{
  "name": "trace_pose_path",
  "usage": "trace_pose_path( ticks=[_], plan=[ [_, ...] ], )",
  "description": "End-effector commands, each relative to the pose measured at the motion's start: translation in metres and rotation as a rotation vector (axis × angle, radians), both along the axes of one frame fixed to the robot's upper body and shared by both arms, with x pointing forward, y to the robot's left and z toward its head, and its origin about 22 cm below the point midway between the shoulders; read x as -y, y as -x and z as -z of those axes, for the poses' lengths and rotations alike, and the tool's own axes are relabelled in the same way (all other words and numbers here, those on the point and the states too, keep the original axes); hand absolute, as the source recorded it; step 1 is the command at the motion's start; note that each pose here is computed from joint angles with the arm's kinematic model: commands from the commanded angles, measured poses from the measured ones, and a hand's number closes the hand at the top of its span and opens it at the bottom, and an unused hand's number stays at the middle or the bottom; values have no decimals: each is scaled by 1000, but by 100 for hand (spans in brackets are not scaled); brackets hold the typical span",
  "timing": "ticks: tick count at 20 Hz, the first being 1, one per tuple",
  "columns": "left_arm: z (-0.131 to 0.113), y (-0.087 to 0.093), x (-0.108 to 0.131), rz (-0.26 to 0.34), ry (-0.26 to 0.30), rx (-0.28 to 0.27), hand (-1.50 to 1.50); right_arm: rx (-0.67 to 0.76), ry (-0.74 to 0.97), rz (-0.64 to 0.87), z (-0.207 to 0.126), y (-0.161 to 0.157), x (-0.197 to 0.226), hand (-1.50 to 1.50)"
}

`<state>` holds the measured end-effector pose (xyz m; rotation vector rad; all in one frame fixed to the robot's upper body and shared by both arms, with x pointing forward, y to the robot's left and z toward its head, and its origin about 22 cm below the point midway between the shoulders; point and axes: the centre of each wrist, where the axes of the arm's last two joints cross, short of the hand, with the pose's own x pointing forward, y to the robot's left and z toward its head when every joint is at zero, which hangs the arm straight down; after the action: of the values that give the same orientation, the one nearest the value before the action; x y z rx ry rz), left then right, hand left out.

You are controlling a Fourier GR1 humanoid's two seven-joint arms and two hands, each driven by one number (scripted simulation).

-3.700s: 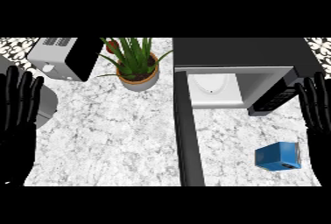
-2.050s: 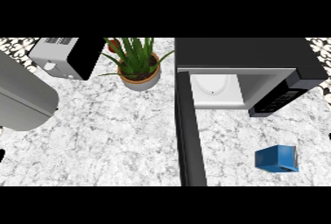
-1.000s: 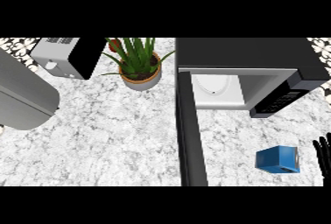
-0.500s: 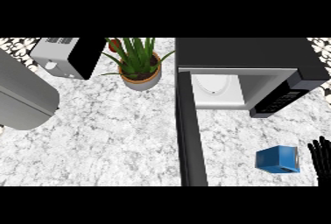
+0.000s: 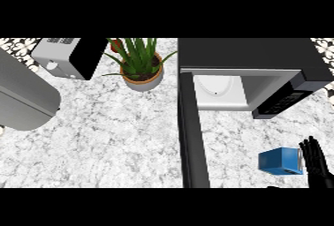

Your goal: Pick up the milk, place it into the microwave and close the microwave

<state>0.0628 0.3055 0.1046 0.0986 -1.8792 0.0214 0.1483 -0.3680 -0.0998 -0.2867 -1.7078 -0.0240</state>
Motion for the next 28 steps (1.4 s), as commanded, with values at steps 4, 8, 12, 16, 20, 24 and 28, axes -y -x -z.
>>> trace_pose_path(
  ticks=[4,8,12,16,20,24,28],
  plan=[
    [-25,5,4,41,36,77,-150,-8,36,-24,21,-9,4,-150],
    [-12,11,2,36,29,94,-150,-2,14,-38,33,-31,4,150],
    [-11,-10,1,41,46,77,-150,67,27,-124,35,-47,4,150],
    [-15,8,-9,29,34,73,-150,167,92,-68,35,-35,-8,150],
    [-8,-3,-9,9,34,90,-150,196,1,-148,30,-59,-6,150],
    [-16,11,1,47,24,65,-150,207,31,-218,26,-72,-24,150],
    [-7,1,-1,47,59,87,-150,216,42,-257,25,-90,-14,150]
  ],
)
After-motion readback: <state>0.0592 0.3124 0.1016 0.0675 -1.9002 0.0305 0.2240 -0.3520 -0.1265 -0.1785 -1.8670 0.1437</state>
